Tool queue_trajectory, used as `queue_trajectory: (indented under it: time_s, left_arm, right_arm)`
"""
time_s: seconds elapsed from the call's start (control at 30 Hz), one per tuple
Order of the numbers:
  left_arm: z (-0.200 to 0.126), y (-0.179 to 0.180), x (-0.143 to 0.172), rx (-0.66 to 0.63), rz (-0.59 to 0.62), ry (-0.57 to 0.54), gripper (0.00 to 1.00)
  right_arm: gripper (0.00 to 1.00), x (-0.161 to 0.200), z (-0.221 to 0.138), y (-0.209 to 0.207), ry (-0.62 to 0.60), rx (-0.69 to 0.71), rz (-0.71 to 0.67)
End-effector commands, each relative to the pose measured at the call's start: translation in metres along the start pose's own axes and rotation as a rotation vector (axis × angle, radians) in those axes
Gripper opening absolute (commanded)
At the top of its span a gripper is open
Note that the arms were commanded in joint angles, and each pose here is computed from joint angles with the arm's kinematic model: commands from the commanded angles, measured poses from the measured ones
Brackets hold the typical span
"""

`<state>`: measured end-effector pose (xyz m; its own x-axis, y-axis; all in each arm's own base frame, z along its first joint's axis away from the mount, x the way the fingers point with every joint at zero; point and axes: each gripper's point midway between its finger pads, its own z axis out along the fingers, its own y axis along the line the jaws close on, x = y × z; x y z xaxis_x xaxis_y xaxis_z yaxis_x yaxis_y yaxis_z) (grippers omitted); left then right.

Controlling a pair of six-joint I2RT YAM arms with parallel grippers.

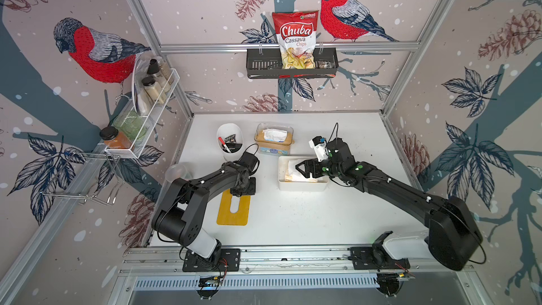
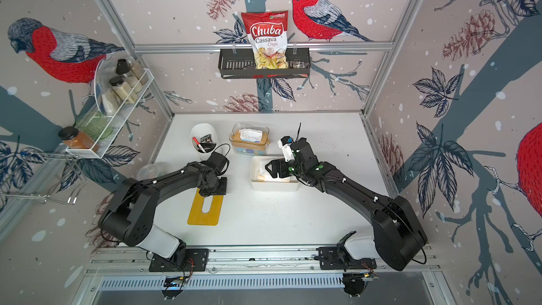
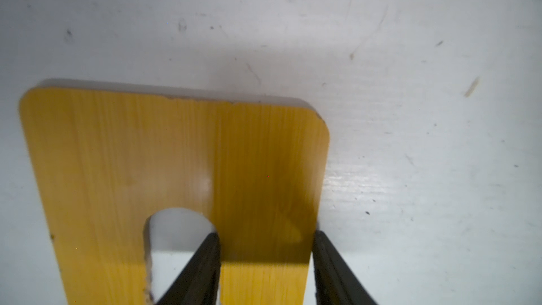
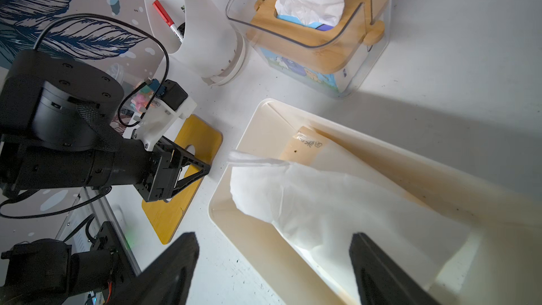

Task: Put the tissue paper into the tissue box
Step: Pick up the box lid from the center of the board.

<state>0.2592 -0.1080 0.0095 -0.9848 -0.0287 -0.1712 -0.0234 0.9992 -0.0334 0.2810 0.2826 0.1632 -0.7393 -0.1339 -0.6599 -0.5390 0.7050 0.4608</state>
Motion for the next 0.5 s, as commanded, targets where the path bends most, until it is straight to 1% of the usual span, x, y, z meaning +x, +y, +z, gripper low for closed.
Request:
queue_trajectory:
  time_s: [0.0, 0.47]
  left_arm:
    - [0.003, -0.011, 0.003, 0.066, 0.016, 0.009, 0.5]
    - [-0.017, -0.022, -0.012, 0.134, 0.048, -0.079, 0.5]
  right_arm:
    - [0.86, -0.006, 0.001, 0.004, -0.015, -0.015, 0.009]
    - [0.86, -0.01, 0.008, 0.002, 0.008, 0.004, 0.015]
